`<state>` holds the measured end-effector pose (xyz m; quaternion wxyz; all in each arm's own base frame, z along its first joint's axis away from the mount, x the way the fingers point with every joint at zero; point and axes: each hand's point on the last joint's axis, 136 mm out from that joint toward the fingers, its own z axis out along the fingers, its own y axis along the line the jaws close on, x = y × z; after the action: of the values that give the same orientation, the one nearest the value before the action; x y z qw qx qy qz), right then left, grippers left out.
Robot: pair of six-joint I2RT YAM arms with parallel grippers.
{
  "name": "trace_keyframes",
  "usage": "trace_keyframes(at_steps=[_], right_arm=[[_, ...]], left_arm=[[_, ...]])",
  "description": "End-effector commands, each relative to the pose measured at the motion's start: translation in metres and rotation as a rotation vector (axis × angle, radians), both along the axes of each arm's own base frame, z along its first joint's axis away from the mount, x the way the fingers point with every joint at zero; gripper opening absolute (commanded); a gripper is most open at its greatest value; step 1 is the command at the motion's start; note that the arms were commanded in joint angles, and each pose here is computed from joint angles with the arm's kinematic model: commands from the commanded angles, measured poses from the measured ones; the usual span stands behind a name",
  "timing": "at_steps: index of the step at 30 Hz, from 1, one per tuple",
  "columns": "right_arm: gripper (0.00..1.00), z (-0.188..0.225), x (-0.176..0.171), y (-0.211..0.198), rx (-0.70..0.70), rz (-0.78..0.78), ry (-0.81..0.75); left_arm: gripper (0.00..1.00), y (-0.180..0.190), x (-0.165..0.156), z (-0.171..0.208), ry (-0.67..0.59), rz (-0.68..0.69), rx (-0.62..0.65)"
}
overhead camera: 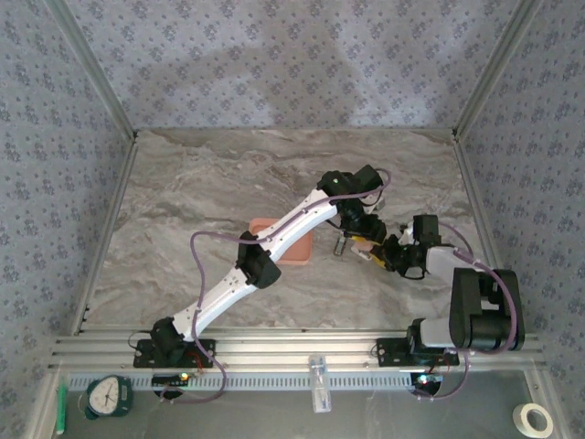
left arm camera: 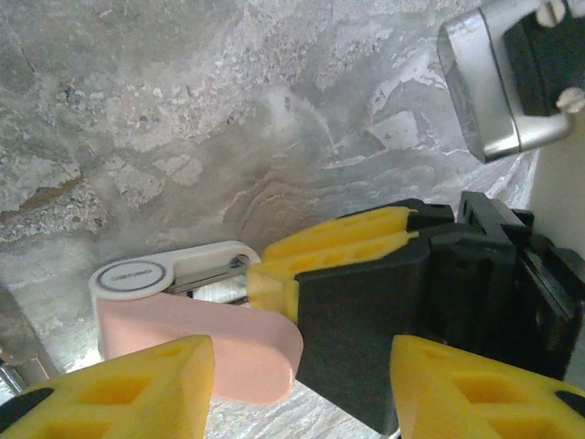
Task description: Load the staples into the stapler
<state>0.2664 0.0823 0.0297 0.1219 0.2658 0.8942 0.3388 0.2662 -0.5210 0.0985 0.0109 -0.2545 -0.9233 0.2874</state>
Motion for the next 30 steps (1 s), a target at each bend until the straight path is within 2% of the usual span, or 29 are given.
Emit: trace_keyframes(at_steps=[1, 4, 7, 13, 20, 23, 30], right_arm=[[0.28, 0.014, -0.005, -0.006, -0.028, -0.001, 0.002], [0.31, 0.024, -0.01, -0.009, -0.036, -0.013, 0.019], [0.38, 0.031, -0.016, -0.012, -0.066, 0.005, 0.022], [0.42, 0.052, -0.017, -0.015, -0.091, 0.002, -0.014], [0.47, 0.064, -0.001, -0.006, -0.072, 0.022, -0.057], [0.47, 0.059, 0.0, -0.003, -0.095, 0.048, -0.048], [0.5, 0.047, 0.008, 0.002, -0.126, 0.087, -0.035]], left_arm=[[0.54, 0.002, 0.012, 0.04, -0.094, 0.03, -0.054], [0.54, 0.02, 0.027, 0.057, -0.181, 0.069, -0.01], [0.55, 0.048, 0.036, 0.078, -0.284, 0.09, 0.064], [0.58, 0.101, 0.041, 0.127, -0.432, 0.112, 0.174], [0.6, 0.154, 0.03, 0.158, -0.484, 0.103, 0.292], [0.6, 0.167, 0.03, 0.179, -0.534, 0.107, 0.286], [0.6, 0.245, 0.026, 0.204, -0.567, 0.141, 0.48]])
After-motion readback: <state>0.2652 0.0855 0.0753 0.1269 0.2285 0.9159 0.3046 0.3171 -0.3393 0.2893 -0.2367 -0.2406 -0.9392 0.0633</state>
